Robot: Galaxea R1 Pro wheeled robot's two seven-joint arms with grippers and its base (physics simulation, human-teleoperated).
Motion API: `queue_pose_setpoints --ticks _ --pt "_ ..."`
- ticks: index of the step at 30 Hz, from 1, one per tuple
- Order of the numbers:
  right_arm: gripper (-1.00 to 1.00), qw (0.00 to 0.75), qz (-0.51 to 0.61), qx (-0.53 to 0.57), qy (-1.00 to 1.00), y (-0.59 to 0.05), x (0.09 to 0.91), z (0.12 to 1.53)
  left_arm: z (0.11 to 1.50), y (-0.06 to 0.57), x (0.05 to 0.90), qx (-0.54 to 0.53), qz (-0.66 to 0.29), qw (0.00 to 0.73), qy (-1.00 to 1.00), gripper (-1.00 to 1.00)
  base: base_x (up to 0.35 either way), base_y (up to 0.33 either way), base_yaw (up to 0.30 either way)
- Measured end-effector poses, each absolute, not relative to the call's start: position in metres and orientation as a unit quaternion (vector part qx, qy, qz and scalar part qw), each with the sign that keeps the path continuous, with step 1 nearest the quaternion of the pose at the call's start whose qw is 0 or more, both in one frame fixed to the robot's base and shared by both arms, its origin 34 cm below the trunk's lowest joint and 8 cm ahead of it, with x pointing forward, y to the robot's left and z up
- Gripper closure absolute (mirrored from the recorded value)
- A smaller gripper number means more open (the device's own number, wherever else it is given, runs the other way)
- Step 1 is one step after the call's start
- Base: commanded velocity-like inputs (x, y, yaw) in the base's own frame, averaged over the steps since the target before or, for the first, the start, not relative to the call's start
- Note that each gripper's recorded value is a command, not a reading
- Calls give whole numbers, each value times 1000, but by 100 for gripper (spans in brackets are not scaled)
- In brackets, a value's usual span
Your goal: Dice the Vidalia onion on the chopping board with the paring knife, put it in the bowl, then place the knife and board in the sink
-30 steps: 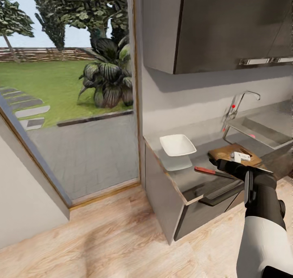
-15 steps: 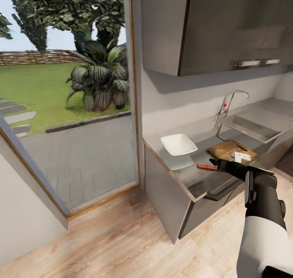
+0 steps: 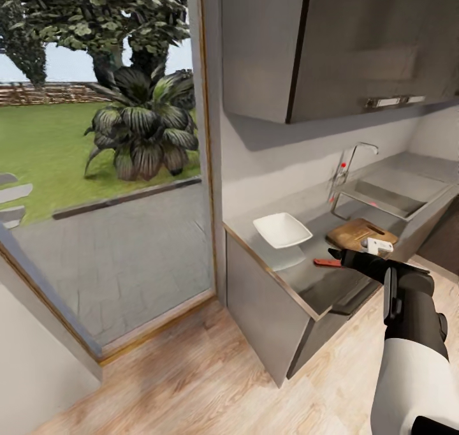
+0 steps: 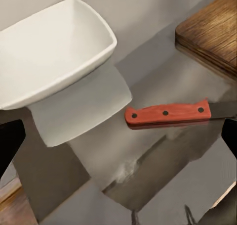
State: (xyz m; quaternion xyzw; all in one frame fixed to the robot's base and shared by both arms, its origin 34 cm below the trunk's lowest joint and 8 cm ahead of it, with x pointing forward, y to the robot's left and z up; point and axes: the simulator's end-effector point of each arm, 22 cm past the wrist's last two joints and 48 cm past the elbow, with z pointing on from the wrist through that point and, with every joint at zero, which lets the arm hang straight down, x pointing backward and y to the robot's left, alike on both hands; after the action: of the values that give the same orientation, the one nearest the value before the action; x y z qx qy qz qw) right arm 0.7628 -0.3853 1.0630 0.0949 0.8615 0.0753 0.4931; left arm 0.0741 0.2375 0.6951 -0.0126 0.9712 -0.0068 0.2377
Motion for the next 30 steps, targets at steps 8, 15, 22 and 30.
queue_pose_setpoints --ticks 8,15,22,30 --pt "-100 493 75 95 861 -385 763 1064 695 238 74 -13 -7 238 971 -100 167 -156 -14" --pt "-100 493 70 97 862 -390 762 1063 695 237 74 -13 -7 238 971 -100 142 -280 0" --pt "-100 490 40 127 861 -415 757 1059 695 237 74 -13 -7 237 971 -100 66 -307 0" --pt "-100 489 27 137 861 -423 755 1058 695 237 74 -12 -7 237 971 -100 5 -321 0"
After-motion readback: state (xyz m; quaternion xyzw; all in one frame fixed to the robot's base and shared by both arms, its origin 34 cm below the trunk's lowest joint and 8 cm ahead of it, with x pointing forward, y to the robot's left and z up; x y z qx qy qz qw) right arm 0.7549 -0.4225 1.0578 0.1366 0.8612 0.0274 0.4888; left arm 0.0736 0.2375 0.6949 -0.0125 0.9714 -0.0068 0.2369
